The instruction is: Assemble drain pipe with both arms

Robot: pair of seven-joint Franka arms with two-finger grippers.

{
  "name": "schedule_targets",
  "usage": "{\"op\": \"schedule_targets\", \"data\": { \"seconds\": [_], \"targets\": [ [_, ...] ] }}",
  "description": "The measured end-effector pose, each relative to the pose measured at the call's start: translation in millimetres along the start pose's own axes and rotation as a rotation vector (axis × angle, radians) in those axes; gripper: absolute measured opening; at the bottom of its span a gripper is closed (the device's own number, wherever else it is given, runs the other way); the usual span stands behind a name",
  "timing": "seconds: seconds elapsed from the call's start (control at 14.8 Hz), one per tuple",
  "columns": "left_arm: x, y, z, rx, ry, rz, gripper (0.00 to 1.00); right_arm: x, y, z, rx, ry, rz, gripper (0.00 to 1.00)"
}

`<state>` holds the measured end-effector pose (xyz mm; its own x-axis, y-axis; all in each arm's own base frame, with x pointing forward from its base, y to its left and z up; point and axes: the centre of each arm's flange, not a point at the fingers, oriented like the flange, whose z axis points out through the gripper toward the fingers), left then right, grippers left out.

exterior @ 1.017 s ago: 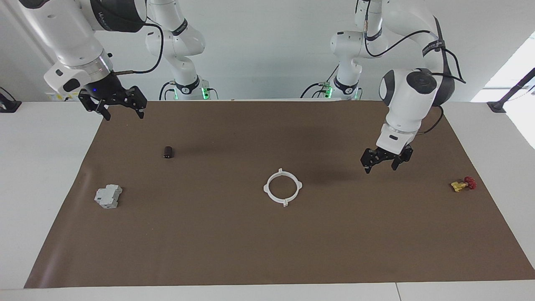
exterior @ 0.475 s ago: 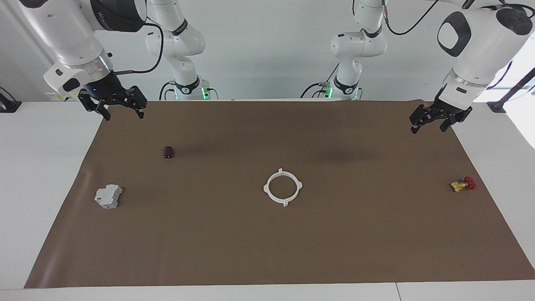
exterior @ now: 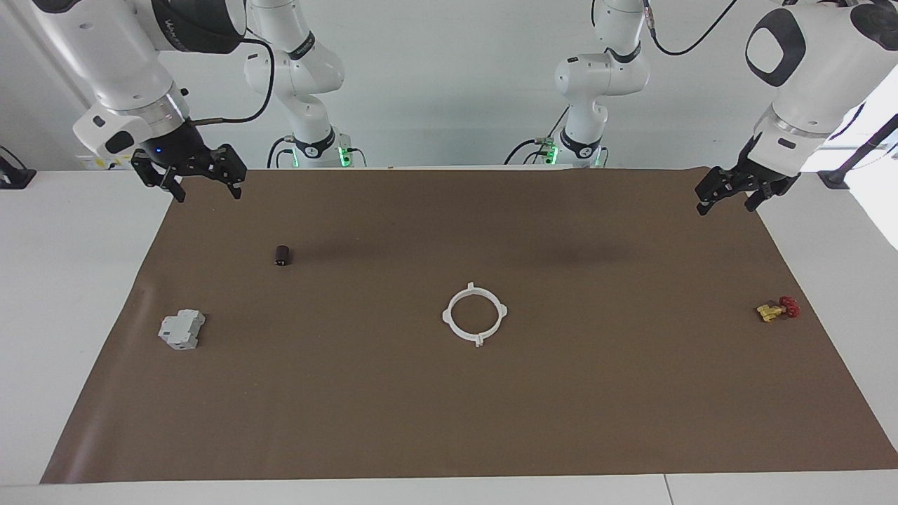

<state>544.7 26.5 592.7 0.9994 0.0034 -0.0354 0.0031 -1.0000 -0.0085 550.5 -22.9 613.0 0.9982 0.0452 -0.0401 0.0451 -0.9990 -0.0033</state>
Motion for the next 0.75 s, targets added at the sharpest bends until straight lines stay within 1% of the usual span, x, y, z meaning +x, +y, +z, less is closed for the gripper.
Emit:
{"op": "schedule_targets", "data": {
  "seconds": [0.27, 0.75],
  "targets": [
    [-9.1, -2.3, 3.1, -0.002, -0.014, 0.011, 1.0, 0.0, 0.0, -0.1, 0.0, 0.0, 0.0, 1.0],
    [-9.1, -3.1, 1.5, -0.002, -0.001, 0.027, 1.0, 0.0, 0.0, -0.1, 0.0, 0.0, 0.0, 1.0]
  ]
}}
